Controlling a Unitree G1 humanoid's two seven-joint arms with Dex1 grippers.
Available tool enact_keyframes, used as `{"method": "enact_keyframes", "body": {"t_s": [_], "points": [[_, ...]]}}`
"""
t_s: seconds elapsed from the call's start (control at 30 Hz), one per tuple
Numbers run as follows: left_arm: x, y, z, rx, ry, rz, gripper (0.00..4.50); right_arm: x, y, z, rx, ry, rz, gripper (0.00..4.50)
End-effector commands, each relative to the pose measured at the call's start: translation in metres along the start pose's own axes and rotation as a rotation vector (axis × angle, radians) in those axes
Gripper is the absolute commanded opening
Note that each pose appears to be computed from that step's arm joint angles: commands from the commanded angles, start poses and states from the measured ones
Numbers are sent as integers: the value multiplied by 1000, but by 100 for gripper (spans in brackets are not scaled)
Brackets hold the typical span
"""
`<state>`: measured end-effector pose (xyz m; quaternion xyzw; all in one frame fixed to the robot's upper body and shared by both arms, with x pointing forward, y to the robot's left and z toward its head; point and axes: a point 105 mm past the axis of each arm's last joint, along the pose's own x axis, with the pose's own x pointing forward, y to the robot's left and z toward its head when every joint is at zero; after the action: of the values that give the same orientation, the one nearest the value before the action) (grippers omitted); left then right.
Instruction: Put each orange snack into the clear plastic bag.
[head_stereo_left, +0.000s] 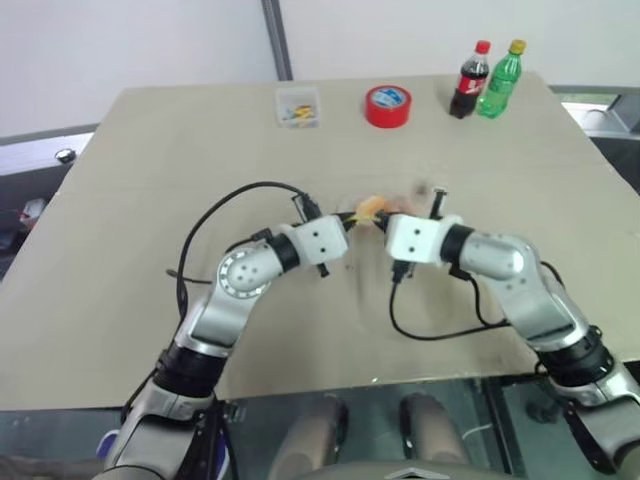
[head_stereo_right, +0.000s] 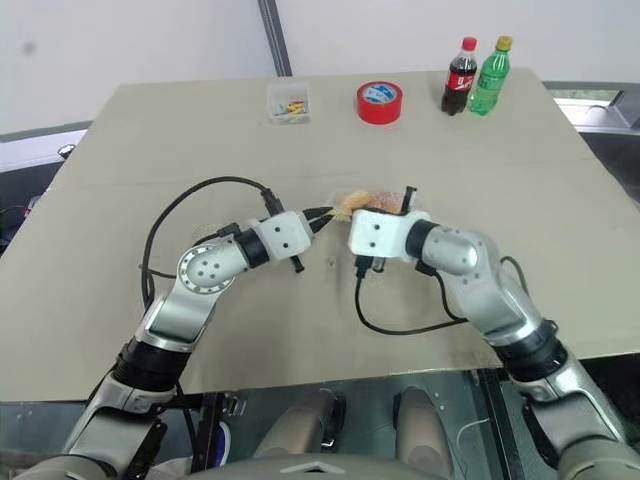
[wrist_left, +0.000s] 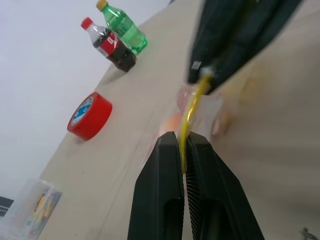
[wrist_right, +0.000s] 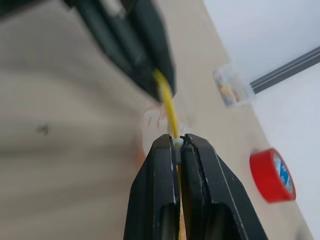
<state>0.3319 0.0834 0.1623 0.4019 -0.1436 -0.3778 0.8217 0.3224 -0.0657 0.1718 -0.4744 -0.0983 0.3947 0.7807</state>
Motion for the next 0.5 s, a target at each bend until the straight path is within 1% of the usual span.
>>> {"method": "enact_keyframes", "body": {"t_s": [0.03, 0.23, 0.37, 0.5], "points": [[-20, 35, -29, -8, 109, 157, 0, -45, -39, -54, -14, 227, -166, 2], [-23, 43, -38, -12, 126, 191, 0, -81, -51, -86, -27, 365, -222, 2], [-21, 45, -37, -23, 115, 204, 0, -88, -61, -90, -40, 386, -260, 2], [-19, 60, -39, -22, 112, 239, 0, -94, -84, -99, -74, 423, -325, 2]]}}
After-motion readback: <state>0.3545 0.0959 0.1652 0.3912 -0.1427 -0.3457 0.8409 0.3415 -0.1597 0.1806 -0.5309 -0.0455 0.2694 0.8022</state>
